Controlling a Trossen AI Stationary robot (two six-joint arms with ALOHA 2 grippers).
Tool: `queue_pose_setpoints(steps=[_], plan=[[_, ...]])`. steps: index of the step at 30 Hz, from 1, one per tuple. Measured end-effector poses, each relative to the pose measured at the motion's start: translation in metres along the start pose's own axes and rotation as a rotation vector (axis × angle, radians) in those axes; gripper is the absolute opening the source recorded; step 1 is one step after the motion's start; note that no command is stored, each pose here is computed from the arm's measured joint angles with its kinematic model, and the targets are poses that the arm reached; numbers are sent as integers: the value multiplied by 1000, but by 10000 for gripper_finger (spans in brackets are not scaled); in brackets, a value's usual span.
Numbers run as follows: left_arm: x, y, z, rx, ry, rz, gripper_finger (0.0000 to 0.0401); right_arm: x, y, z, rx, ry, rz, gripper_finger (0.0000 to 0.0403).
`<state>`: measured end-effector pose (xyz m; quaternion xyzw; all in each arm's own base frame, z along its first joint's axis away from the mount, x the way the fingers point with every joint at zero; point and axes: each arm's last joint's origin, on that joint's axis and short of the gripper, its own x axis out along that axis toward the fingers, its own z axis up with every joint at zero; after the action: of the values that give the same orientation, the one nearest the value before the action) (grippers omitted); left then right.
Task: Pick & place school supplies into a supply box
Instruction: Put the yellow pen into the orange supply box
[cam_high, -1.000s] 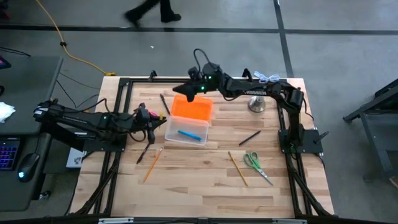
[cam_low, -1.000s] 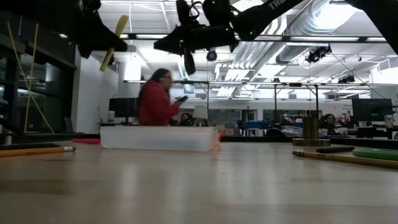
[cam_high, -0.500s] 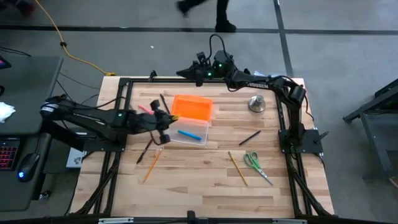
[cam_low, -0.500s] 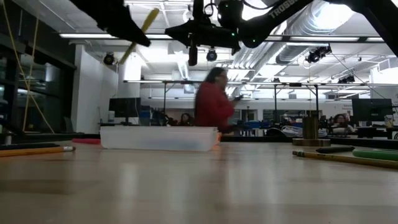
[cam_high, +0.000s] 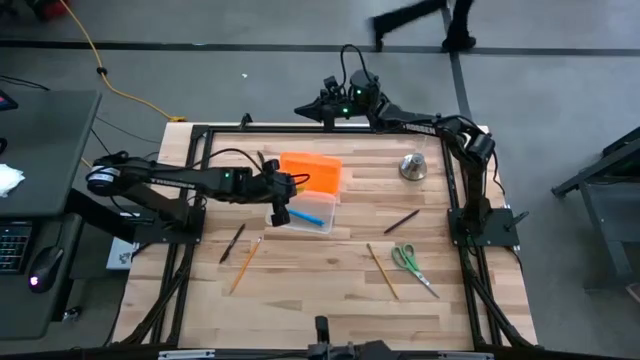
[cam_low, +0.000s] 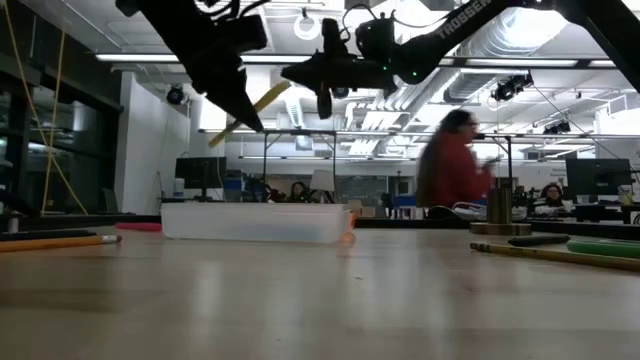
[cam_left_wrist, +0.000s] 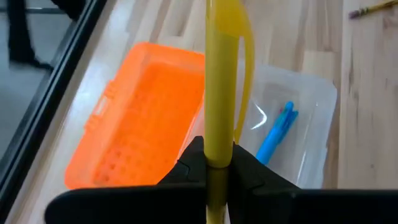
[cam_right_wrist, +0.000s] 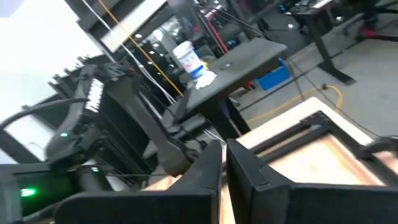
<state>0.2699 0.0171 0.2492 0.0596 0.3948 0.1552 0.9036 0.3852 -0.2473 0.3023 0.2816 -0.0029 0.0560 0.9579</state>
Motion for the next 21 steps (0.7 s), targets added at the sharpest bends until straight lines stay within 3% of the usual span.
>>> queue_pose_setpoints(steps=[21], plan=[[48, -13, -23, 253, 238, -85, 47, -22, -26, 7, -150, 24, -127, 0]])
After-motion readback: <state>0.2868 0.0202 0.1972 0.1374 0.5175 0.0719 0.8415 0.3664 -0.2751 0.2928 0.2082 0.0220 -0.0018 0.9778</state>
